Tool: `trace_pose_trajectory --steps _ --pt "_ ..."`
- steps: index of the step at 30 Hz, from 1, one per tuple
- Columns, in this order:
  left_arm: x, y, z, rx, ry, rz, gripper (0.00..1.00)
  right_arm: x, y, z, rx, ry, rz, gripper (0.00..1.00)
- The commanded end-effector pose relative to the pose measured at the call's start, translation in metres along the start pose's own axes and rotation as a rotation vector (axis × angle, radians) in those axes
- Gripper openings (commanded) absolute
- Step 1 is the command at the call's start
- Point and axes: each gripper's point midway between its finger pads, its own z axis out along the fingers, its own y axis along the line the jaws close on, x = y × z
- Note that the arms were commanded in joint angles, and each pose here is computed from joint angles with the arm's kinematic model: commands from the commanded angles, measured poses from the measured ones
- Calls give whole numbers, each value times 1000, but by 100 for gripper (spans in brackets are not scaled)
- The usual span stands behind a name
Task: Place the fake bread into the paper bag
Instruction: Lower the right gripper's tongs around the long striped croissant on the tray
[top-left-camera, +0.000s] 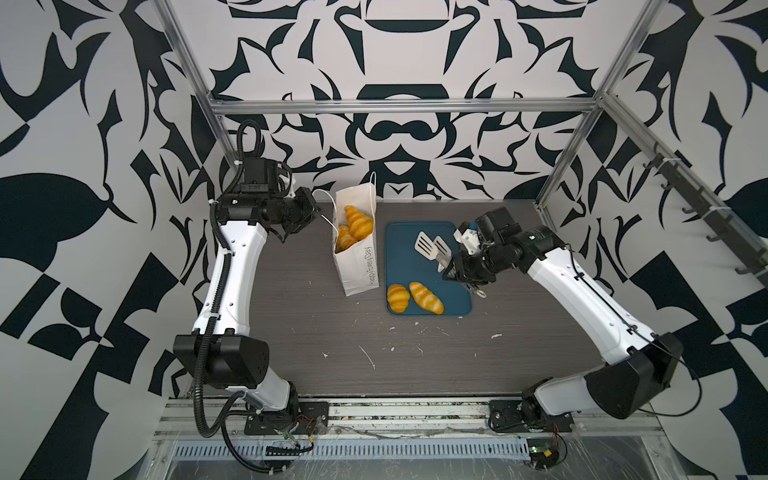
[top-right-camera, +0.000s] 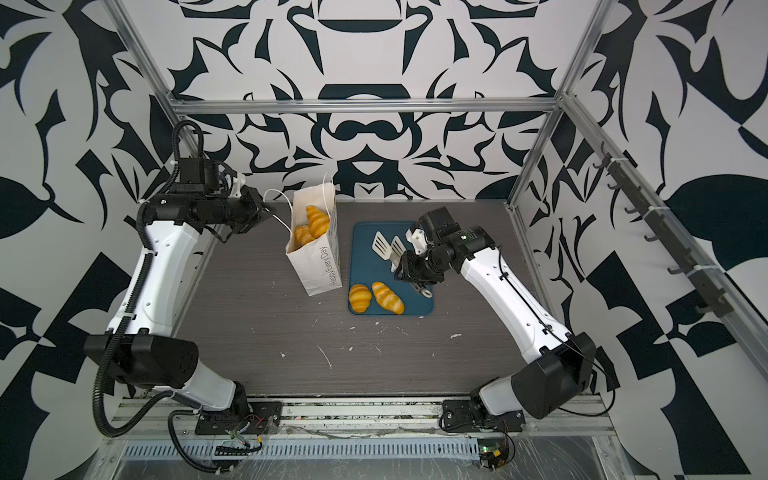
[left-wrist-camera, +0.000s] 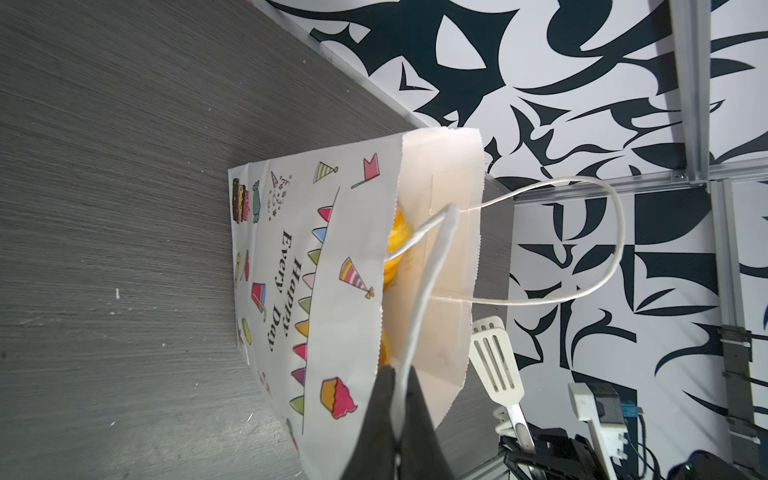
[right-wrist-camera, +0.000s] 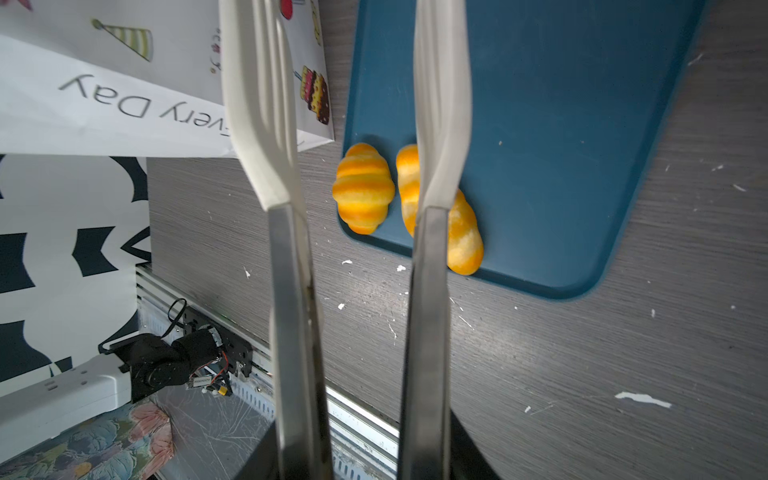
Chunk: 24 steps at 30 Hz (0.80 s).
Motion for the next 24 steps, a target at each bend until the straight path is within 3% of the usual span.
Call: trace_pose_trajectory --steps 1,24 --pt "4 -2 -8 9 -3 -5 0 1 -5 -6 27 -32 6 44" --pt "9 4 -3 4 7 -14 0 41 -47 28 171 179 69 44"
